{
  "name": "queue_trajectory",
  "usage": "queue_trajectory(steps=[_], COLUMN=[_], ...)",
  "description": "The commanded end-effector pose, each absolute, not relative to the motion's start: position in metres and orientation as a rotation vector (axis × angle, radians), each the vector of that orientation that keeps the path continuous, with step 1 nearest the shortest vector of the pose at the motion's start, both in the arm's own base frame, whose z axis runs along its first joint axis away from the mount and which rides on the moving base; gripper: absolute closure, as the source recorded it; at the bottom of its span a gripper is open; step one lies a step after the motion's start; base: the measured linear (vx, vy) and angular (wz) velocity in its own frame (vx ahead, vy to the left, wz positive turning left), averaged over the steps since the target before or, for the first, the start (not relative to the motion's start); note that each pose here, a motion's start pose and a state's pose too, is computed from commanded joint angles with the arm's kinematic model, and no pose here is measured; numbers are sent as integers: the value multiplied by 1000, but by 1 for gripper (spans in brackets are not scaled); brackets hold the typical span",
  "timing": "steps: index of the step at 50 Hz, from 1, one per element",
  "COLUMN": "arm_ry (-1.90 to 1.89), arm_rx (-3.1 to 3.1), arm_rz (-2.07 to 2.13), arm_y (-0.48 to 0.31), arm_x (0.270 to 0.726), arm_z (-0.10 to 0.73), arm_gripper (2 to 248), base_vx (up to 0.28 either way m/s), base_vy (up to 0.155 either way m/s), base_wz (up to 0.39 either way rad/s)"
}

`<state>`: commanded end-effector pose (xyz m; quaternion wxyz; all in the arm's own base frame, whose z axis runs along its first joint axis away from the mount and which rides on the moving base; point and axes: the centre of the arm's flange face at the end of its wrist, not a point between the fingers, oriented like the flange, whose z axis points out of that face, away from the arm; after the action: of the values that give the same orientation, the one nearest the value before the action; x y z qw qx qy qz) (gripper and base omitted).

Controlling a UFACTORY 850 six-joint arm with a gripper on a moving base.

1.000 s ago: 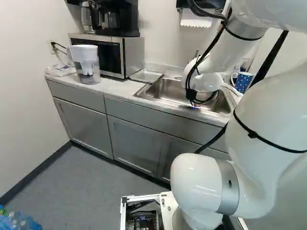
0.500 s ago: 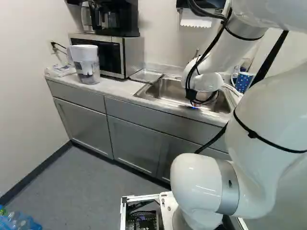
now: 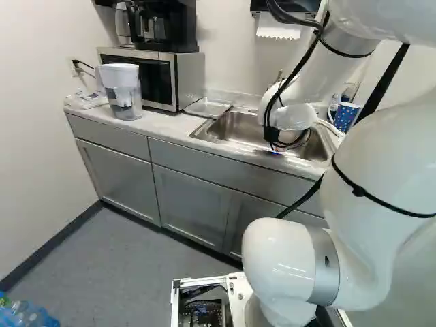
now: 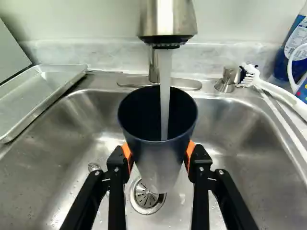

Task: Rinse the cup and place it in the tray

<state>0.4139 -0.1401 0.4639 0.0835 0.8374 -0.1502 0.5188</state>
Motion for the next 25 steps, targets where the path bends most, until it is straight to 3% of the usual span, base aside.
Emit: queue_trajectory(steps=[25], arm_ry=[-448], arm_rx=[2500], arm_rz=[1549], arm_y=[-140], arm_x=[414], arm_z=[464], arm_gripper=[126], base_vx=[0], base_vy=[0], base_wz=[0])
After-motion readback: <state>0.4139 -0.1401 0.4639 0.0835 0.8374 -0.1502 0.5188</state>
